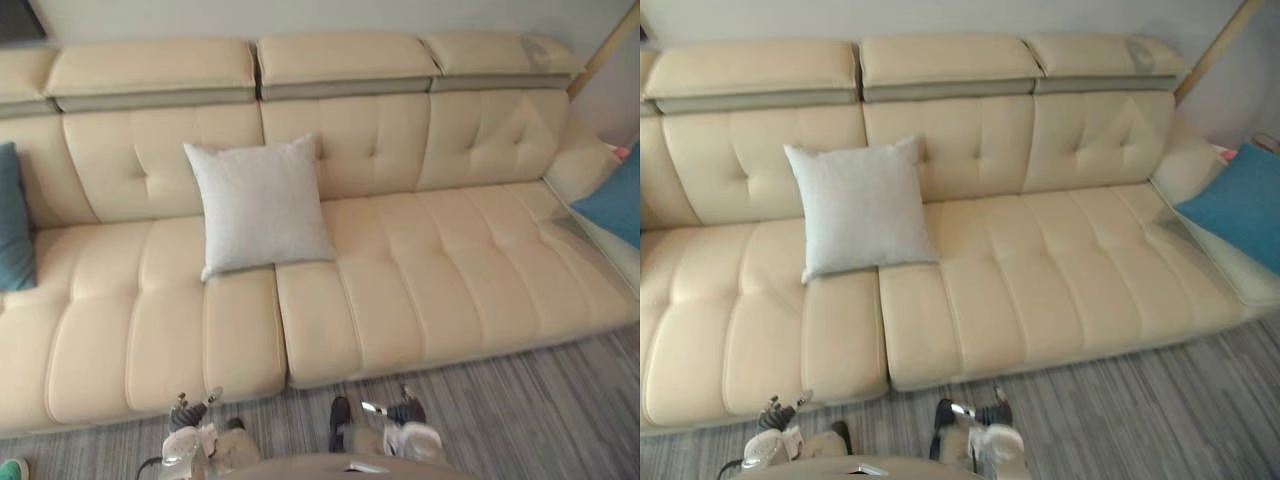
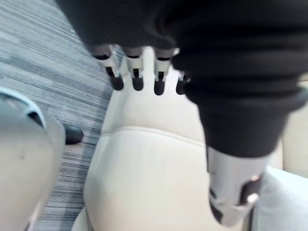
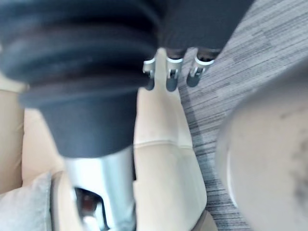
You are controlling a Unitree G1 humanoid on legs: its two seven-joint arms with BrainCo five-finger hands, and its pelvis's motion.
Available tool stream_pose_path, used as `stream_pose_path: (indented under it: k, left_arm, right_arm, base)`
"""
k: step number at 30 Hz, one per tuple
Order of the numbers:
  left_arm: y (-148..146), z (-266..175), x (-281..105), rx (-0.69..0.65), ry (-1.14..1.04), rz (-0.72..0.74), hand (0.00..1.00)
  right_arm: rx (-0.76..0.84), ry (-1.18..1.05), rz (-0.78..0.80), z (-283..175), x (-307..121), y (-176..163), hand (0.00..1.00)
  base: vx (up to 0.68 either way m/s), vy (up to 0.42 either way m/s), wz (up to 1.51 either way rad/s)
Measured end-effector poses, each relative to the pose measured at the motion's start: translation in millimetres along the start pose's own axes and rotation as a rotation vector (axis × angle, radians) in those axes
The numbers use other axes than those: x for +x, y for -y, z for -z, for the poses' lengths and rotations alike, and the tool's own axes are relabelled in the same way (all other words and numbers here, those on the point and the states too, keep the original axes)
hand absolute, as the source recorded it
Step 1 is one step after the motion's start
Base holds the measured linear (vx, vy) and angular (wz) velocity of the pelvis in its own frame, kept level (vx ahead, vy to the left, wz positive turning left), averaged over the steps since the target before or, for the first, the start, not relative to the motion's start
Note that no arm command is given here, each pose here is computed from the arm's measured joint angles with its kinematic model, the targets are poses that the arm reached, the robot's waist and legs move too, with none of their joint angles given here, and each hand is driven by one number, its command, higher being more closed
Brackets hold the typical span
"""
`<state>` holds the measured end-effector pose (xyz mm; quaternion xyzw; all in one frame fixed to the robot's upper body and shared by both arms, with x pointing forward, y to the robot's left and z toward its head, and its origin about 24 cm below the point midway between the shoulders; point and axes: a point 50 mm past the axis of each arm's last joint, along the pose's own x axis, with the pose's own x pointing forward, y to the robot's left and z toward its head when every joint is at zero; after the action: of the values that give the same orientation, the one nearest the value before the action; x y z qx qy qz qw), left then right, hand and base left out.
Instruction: Pick up cushions and gather them together orderly.
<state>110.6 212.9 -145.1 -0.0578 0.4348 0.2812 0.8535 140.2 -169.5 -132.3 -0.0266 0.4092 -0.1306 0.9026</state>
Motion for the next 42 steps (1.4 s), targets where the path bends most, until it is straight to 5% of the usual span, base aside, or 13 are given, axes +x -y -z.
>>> stream_pose_path:
  k: [13,26,35,42]
  left_arm:
    - [17,4,-5,0.010,-0.007,0.046,0.00]
    - [7,7,-3,0.048,-0.021,0.038,0.00]
    - [10,14,-4,0.081,-0.051,0.048,0.00]
    - [28,14,-8,0.101,-0.050,0.110,0.00]
  right_arm:
    - [-0.139,0.046,0.001,-24,17,9,0.00]
    - [-0.033,-0.110,0.058,23,0,19,0.00]
    - [-0.013,-0.081,0.041,9,6,12,0.00]
    - [-0.037,-0.069,0.101,5,10,36,0.00]
  base:
    - [-0.17,-0.060,-0.15]
    - [-0.12,0.156,-0.60]
    - [0.07,0.011,-1.12]
    - [0.12,-0.114,-1.33]
